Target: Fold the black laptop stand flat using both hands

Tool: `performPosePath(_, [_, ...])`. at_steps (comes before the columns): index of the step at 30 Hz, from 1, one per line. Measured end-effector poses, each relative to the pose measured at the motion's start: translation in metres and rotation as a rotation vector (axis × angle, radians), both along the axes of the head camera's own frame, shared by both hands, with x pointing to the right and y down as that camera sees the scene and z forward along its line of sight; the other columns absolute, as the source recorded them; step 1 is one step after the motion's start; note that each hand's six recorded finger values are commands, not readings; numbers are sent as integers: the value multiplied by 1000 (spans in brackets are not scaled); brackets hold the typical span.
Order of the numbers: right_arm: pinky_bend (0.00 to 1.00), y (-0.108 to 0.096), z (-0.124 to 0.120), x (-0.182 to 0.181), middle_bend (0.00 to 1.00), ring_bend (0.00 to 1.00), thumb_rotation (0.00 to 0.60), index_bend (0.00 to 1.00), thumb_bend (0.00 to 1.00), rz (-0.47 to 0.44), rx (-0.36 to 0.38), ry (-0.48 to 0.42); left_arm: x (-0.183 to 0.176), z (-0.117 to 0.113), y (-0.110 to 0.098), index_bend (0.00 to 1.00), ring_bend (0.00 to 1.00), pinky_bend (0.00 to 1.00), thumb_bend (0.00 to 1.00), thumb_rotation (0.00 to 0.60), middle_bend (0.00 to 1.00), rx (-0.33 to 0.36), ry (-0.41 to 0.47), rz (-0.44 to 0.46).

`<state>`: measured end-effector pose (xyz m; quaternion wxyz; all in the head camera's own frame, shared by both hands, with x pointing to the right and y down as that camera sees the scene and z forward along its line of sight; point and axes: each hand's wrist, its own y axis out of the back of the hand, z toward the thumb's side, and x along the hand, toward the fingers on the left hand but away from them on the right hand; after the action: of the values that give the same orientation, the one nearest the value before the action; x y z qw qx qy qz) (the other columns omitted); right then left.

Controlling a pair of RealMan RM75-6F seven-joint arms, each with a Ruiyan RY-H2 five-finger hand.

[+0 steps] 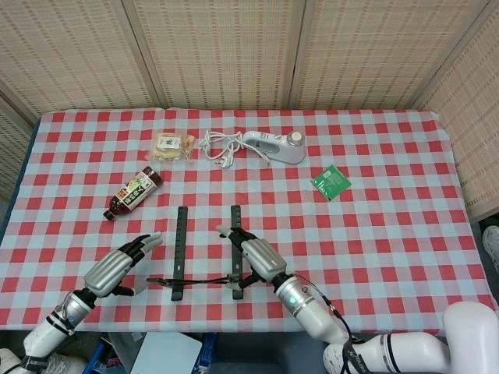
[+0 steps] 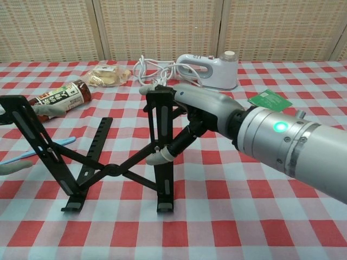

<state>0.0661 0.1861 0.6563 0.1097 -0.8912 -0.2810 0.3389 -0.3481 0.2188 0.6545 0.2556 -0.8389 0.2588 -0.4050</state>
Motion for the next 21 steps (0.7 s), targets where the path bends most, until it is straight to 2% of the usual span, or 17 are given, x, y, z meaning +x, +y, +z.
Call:
performPosePath(5, [112, -13, 5, -5, 107, 11, 600, 0, 104, 49, 26, 3, -15, -8, -6, 0, 0, 189, 356, 600, 0, 28, -37, -28])
performPosePath(9, [58, -26, 11, -6, 9, 0, 600, 0, 106, 96, 70, 30, -21, -10, -9, 0, 0, 188, 356, 600, 0, 44, -63, -29])
performPosePath(11, [25, -33, 12, -4, 0, 0, 600, 0, 106, 119, 98, 45, -23, -12, -10, 0, 0, 188, 356, 600, 0, 52, -72, -28])
performPosePath(16, [0, -49, 4, 3, 0, 0, 600, 0, 106, 169, 216, 57, -27, -16, -19, 0, 0, 187, 355, 600, 0, 78, -93, -12])
performPosePath(21, [0, -59, -19, 10, 0, 0, 600, 0, 106, 141, 386, 40, -25, -17, -33, 0, 0, 187, 355, 600, 0, 103, -114, 20])
